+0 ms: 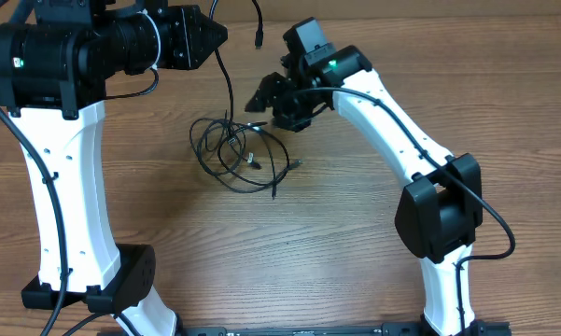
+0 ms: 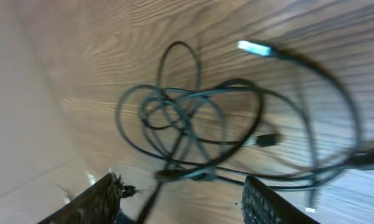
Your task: Untangle cables
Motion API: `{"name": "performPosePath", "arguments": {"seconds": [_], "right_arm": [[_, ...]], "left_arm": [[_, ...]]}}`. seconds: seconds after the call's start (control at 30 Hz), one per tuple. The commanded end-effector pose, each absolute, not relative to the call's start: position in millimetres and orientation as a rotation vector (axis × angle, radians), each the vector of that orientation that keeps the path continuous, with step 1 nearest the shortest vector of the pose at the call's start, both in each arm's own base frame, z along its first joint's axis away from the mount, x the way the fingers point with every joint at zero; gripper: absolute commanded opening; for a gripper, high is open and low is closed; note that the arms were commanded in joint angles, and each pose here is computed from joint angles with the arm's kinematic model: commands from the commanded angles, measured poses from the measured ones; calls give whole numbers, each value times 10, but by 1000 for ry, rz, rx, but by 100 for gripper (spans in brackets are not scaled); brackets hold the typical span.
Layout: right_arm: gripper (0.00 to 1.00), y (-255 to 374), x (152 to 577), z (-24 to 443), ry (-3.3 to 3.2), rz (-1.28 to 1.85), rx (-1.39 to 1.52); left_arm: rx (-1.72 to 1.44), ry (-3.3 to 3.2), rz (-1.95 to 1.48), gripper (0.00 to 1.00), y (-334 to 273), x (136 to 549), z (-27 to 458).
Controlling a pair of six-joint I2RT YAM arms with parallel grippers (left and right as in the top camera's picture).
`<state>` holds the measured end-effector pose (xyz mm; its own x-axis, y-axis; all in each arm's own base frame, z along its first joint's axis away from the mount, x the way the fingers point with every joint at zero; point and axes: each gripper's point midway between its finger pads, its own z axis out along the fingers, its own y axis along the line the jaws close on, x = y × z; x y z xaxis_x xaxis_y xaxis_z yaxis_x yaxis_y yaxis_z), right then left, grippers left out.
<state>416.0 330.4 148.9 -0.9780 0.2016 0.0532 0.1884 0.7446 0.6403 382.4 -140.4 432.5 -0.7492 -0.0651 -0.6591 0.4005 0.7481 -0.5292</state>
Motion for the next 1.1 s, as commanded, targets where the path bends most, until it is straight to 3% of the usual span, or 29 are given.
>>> {"name": "performPosePath", "arguments": {"seconds": [0.0, 0.2, 0.4, 0.47, 0.6, 0.8, 1.07], "right_arm": [[60, 3463, 4089, 1375, 2963, 1113, 506], [58, 3588, 3972, 1164, 3028, 1092, 502], [49, 3587, 3959, 1000, 3054, 1034, 513], [42, 3565, 3990, 917, 3053, 996, 524], [4, 3417, 4106, 797, 3010, 832, 332], [4, 3041, 4156, 1059, 2991, 779, 188], [4, 2559, 4115, 2033, 2817, 793, -2]], "left_arm": [[249, 2236, -922, 4, -1428, 3771, 4434], [247, 2242, -923, 4, -1427, 3762, 4423], [247, 2243, -923, 4, -1427, 3762, 4423], [247, 2243, -923, 4, -1426, 3762, 4422], [237, 2247, -903, 4, -1403, 3778, 4409], [78, 2326, -674, 8, -1097, 3902, 4212], [18, 2379, -611, 39, -1001, 3895, 4096]]}}
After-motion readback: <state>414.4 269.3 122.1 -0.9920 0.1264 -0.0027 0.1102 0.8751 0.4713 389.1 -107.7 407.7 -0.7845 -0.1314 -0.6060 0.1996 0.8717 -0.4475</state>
